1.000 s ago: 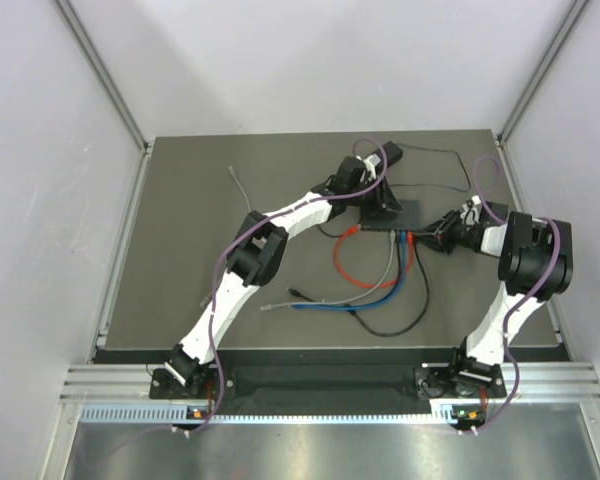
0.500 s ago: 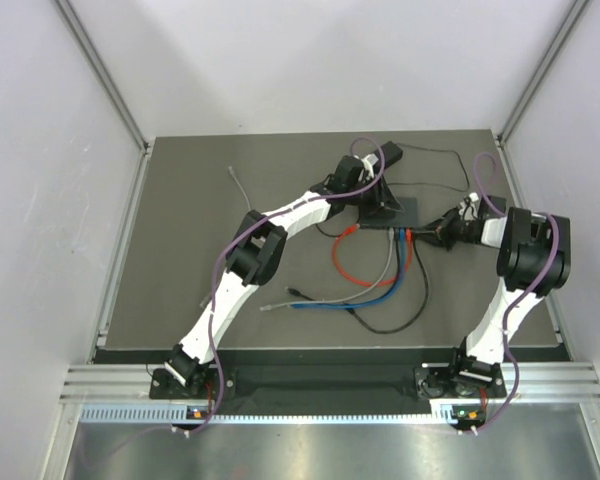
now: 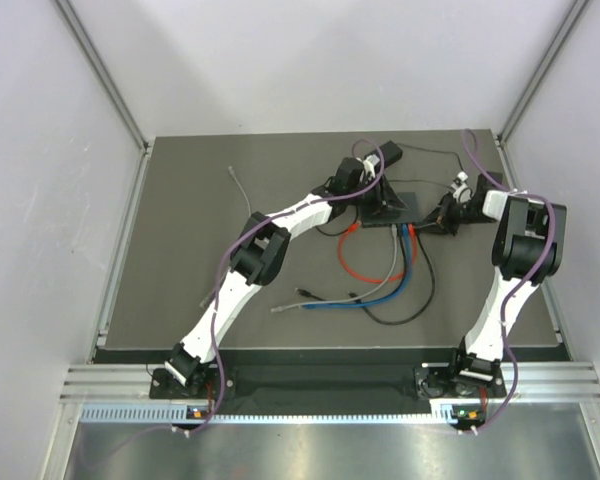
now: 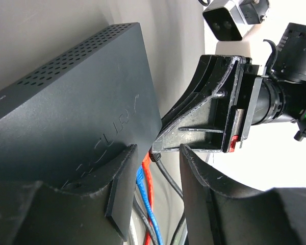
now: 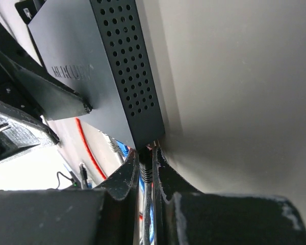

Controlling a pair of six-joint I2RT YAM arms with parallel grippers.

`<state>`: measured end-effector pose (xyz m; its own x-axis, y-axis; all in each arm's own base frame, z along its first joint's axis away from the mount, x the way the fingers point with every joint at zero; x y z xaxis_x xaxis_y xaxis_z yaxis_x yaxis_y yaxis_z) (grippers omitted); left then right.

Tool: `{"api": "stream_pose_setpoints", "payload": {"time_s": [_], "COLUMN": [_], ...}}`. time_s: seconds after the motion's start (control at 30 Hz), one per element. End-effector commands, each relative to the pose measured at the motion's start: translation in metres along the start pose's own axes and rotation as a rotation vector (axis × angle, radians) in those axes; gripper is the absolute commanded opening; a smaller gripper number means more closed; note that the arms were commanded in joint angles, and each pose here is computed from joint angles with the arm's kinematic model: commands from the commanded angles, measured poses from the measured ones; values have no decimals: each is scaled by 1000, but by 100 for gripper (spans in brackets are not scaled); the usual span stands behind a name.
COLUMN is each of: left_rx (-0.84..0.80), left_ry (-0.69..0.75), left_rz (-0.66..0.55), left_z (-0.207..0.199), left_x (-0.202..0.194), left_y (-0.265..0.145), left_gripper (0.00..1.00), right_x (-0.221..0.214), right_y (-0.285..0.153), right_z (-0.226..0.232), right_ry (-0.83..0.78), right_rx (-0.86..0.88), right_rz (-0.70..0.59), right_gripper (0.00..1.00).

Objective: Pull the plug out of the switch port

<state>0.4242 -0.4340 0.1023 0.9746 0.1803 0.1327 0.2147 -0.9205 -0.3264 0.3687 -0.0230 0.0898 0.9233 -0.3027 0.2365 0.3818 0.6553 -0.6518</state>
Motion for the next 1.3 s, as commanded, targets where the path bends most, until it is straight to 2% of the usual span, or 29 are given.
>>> {"api": "stream_pose_setpoints", "payload": {"time_s": [0.0, 0.07, 0.17, 0.2, 0.37, 0.5, 0.53, 0.63, 0.77, 0.9, 1.03, 1.13, 1.2, 1.27], "left_rx": [149, 145, 133, 132, 111, 118, 121, 130, 128, 74, 56, 53, 49, 44], "left_ry": [-90, -96, -87, -87, -95, -98, -95, -104, -143, -144, -153, -162, -169, -168], "left_rz": [29, 32, 24, 20, 17, 28, 33, 37, 38, 16, 10, 10, 10, 10], "left_z": [55, 55, 51, 50, 48, 53, 54, 59, 60, 52, 52, 55, 56, 54], "left_x": [-14, -14, -12, -10, -8, -10, -11, -12, -14, -9, -8, -8, -8, -8], "left_y": [12, 13, 12, 12, 12, 12, 13, 13, 13, 16, 19, 21, 21, 21], "left_gripper": [45, 45, 45, 45, 45, 45, 45, 45, 45, 45, 45, 45, 45, 45], "right_x": [-18, -20, -31, -26, -30, -21, -25, -9, -9, -22, -39, -34, -34, -35], "right_y": [4, 4, 0, 0, -1, -2, -3, -6, -9, 4, 18, 10, 7, 4], "right_z": [-1, 5, 13, 16, 12, 5, 4, 0, 5, 9, 5, 9, 7, 2], "right_ry": [38, 32, 133, 157, 187, 182, 224, 82, -39, -107, 33, 88, 103, 117], "right_rx": [-2, 64, 226, 265, 269, 204, 169, -90, -279, -256, -71, 51, 25, -87], "right_rz": [51, 7, -3, -43, -28, -57, -20, -15, -43, -52, 21, -48, -39, 32], "right_gripper": [0, 0, 0, 0, 0, 0, 0, 0, 0, 0, 0, 0, 0, 0]}}
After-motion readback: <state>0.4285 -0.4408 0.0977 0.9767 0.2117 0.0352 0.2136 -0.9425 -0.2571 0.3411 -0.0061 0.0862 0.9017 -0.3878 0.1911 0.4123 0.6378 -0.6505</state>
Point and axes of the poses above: each gripper's point midway between its finger pads, its own y axis out along the fingers, its own z axis along the line the jaws close on, x = y × z, the point moved 10 cm from there along -y, back along the fingers, and after that the axes turned 8 degrees about -y, right-handed, at the moved point
